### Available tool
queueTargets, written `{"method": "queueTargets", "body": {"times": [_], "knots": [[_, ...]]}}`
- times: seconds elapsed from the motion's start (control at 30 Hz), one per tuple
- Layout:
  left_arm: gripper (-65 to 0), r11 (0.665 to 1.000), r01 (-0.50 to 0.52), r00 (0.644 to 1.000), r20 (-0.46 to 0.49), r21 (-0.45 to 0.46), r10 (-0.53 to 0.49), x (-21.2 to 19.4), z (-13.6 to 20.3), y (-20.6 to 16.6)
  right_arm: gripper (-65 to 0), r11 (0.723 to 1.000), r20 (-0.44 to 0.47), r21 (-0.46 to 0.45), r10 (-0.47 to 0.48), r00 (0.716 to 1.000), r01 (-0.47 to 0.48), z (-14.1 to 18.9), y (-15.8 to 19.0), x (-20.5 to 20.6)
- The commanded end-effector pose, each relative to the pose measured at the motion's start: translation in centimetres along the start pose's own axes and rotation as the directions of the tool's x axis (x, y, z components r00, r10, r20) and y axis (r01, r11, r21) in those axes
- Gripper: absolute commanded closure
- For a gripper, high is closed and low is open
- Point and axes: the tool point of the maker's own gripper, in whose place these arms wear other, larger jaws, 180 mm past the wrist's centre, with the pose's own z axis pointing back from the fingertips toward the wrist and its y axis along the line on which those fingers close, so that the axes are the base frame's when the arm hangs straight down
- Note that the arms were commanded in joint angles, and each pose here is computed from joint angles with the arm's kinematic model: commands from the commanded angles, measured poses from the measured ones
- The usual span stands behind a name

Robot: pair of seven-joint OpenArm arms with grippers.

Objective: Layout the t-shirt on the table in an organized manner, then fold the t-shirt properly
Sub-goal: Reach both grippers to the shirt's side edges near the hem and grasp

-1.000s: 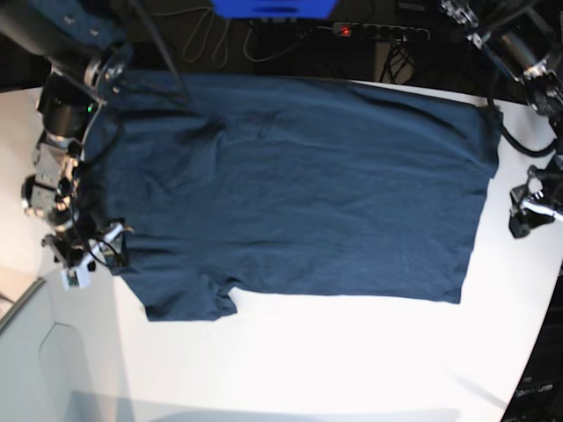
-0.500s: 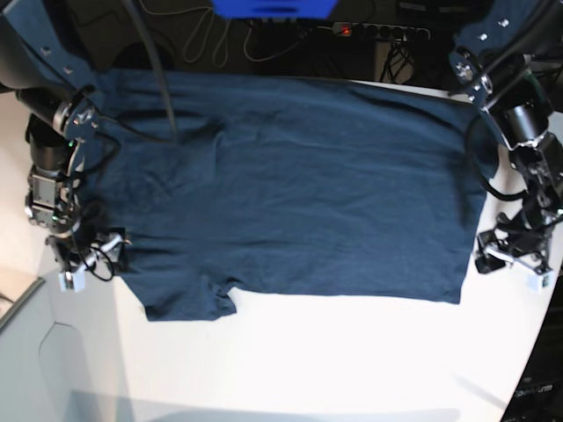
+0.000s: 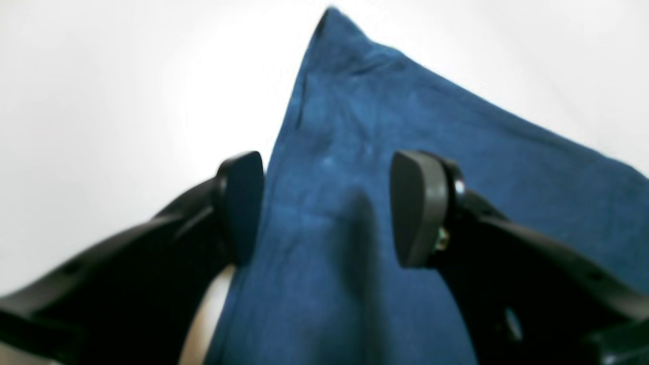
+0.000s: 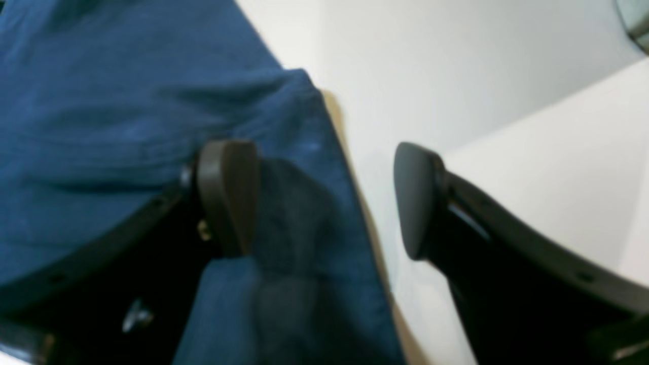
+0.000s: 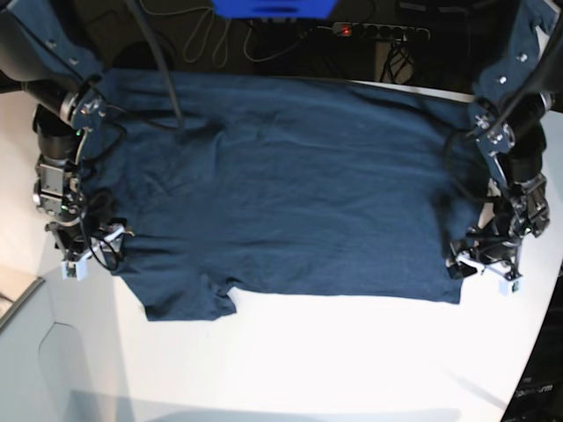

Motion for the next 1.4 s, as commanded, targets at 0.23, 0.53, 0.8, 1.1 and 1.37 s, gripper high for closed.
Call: {"method": "queueTargets", "body": {"times": [0.23, 0.53, 0.8, 1.1, 1.37], "knots": [[-38.4, 1.0, -0.007, 0.998, 0.068, -0.003, 0.007, 2.8, 0.2, 0.4, -34.1, 0.987, -0.039, 0.069, 0.149, 0.988, -0.146, -0.3, 2.3, -1.0], [-38.4, 1.0, -0.013, 1.0, 0.017, 0.007, 0.013, -0.3, 0.4, 1.0, -9.3, 0.984, -0.057, 0.079, 0.163, 0.985, -0.159, -0.1, 2.5, -1.9], [-38.3, 0.995, -0.03, 1.0, -0.002, 0.093, 0.031, -1.5, 0.7, 3.0, -8.9, 0.984, -0.06, 0.078, 0.166, 0.984, -0.161, 0.0, 2.3, -2.0], [-28.1, 0.995, 0.039, 0.997, -0.075, 0.096, -0.031, -4.3, 0.6, 2.6, 0.0, 0.984, -0.063, 0.078, 0.166, 0.984, -0.161, 0.0, 2.3, -2.0], [0.0, 0.995, 0.05, 0.995, -0.09, 0.092, -0.042, -4.7, 0.5, 2.4, 0.0, 0.984, -0.056, 0.076, 0.165, 0.985, -0.161, 0.0, 2.3, -1.9]]}}
